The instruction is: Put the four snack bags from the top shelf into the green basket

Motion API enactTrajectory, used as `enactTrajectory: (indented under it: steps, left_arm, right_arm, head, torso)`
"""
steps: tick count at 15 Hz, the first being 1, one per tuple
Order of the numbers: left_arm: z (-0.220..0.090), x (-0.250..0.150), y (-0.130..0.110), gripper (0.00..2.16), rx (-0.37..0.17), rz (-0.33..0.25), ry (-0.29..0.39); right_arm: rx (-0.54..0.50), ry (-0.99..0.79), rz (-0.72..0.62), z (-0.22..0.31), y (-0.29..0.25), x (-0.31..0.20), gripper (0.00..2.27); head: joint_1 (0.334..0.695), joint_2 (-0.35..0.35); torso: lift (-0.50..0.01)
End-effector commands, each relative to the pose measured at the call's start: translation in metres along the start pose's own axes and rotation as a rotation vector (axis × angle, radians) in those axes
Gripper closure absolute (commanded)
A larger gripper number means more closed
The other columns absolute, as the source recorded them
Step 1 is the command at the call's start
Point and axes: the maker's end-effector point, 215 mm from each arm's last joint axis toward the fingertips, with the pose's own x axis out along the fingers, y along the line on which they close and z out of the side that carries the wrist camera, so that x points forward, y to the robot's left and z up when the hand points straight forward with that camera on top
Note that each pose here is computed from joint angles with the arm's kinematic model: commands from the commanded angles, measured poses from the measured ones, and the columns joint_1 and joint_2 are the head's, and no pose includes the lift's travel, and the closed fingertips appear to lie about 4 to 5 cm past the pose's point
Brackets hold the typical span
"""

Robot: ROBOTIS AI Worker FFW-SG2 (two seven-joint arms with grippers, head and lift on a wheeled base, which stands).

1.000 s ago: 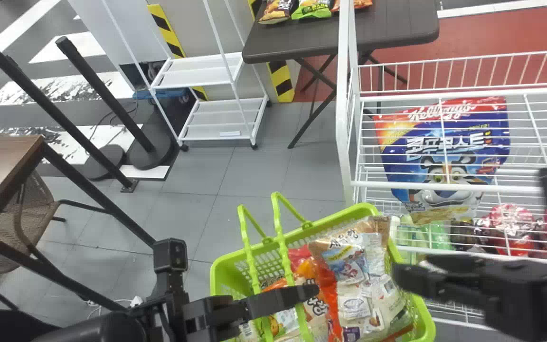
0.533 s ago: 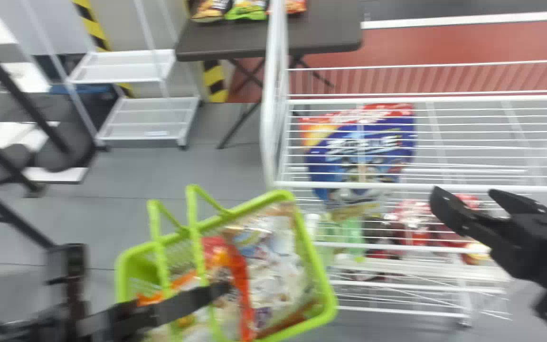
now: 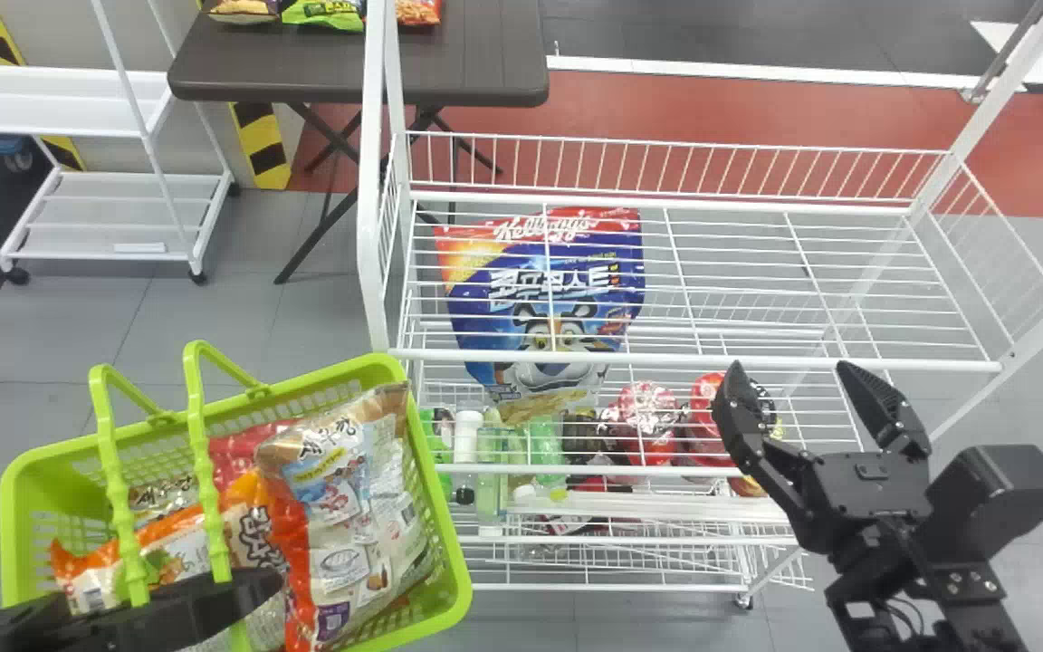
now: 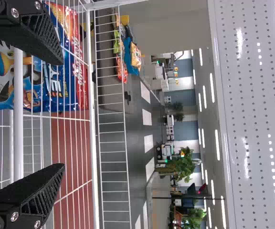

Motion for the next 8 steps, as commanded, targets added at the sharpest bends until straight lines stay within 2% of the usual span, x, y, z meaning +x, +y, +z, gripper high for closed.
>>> enactTrajectory:
  steps: [1, 8]
  left_arm:
    - [-0.002, 0.004, -0.004, 2.15, 0.005, -0.018, 0.015]
    - [-0.005, 0.006, -0.004, 2.15, -0.001, -0.021, 0.028]
  right_arm:
    - [0.002, 0.003, 0.014, -0.005, 0.005, -0.001, 0.05]
    - [0.015, 0.003, 0.029, -0.009, 0.015, 0.001, 0.05]
  head:
    - [0.695, -0.074]
    - [0.695, -0.067]
  torso:
    - [0.000]
    - [0.000]
